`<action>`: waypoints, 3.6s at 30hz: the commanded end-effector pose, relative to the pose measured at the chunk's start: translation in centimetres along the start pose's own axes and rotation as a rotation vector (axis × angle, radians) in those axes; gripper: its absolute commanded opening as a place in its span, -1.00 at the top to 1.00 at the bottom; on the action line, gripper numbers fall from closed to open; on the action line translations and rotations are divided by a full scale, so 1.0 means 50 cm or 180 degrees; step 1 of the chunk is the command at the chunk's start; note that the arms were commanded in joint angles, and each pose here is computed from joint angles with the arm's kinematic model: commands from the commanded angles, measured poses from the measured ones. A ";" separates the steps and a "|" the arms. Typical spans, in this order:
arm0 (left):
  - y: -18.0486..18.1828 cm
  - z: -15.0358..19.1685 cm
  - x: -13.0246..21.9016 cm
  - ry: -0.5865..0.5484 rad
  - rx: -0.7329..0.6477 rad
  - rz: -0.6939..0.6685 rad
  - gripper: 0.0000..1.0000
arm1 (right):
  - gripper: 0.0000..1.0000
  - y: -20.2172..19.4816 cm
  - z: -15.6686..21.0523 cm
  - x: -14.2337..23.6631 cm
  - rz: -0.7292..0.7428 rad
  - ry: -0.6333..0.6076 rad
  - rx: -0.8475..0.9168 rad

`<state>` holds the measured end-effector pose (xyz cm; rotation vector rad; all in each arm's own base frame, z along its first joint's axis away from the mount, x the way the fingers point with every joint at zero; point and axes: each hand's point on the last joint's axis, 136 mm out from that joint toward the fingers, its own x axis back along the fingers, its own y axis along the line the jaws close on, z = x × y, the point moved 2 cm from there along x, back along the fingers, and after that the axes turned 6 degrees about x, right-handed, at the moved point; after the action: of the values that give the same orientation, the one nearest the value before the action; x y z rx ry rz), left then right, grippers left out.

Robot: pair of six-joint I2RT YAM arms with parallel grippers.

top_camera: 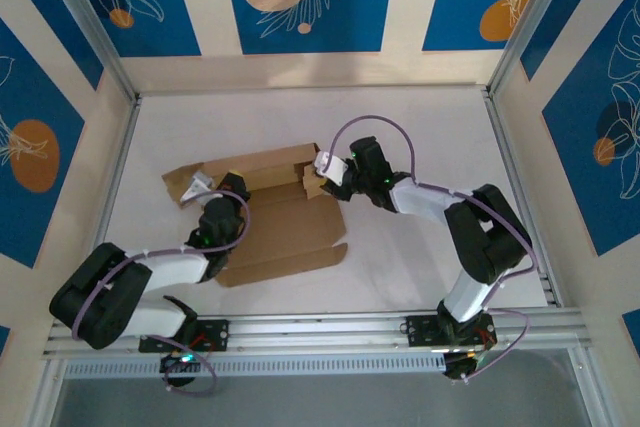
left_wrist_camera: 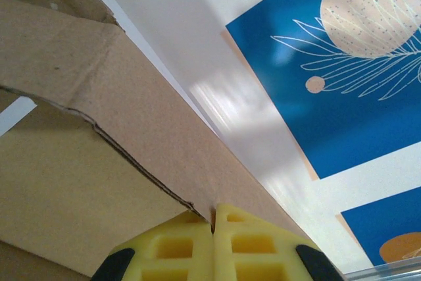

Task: Fold the paper box

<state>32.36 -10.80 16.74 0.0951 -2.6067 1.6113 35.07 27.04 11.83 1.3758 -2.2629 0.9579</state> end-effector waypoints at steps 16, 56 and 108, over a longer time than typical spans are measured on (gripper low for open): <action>0.032 -0.002 0.028 0.0104 -0.0305 -0.0158 1.00 | 0.53 -0.046 0.015 0.063 0.0211 0.0000 -0.0131; 0.005 0.000 0.026 0.0168 -0.0002 -0.0025 1.00 | 0.36 -0.017 -0.004 -0.093 0.0422 0.0343 -0.0169; -0.089 -0.030 0.049 0.0352 0.1175 -0.0319 1.00 | 0.23 -0.017 -0.063 -0.098 0.0721 -0.0119 -0.0972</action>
<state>30.46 -10.84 20.96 0.1728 -2.2071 1.9550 38.00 31.28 11.10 0.9626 -2.4615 0.6820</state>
